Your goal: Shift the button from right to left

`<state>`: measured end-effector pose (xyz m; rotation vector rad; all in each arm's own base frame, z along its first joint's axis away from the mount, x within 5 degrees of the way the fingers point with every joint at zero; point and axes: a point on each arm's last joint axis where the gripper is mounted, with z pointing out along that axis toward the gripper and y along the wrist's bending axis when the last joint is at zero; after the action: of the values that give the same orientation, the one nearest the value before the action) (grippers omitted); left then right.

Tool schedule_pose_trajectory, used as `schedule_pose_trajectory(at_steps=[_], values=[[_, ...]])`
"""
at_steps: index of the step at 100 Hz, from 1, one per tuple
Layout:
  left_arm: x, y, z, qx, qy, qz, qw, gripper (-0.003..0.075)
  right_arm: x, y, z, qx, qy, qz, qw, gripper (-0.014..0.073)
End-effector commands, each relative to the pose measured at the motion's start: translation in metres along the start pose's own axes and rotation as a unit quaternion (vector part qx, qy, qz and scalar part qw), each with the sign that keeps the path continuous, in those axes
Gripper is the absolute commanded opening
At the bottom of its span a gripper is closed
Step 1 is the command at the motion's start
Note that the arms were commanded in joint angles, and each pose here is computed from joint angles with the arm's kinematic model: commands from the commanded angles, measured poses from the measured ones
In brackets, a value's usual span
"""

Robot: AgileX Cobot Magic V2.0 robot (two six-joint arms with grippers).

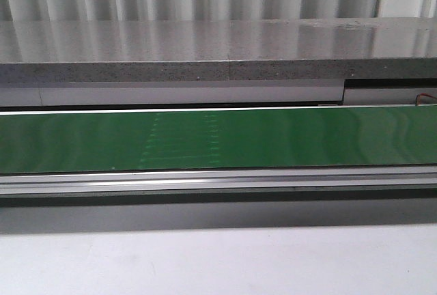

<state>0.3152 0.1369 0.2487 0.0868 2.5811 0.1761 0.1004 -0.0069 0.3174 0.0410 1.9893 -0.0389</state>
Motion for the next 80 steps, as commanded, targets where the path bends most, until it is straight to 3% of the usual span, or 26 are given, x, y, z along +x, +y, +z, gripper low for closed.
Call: schedule_pose_trajectory(at_steps=[1,18,42,63,80], values=[[-0.021,-0.002,-0.042,-0.025,-0.090,-0.014,0.996,0.0484,-0.014,-0.001,-0.004,0.006,-0.046,-0.003,0.999,-0.0067],[-0.033,-0.024,-0.080,-0.017,-0.153,-0.004,0.988,0.0484,-0.014,-0.001,-0.004,0.006,-0.046,-0.003,0.999,-0.0067],[-0.034,-0.075,-0.120,0.021,-0.222,0.037,0.974,0.0484,-0.014,-0.001,-0.004,0.006,-0.046,-0.003,0.999,-0.0067],[-0.009,-0.113,-0.150,0.052,-0.285,0.053,0.956,0.0480,-0.014,-0.001,-0.004,0.006,-0.046,-0.003,0.999,-0.0067],[0.026,-0.128,-0.165,0.066,-0.335,0.029,0.940,0.0473,-0.014,-0.001,-0.004,0.006,-0.046,-0.003,0.999,-0.0067]])
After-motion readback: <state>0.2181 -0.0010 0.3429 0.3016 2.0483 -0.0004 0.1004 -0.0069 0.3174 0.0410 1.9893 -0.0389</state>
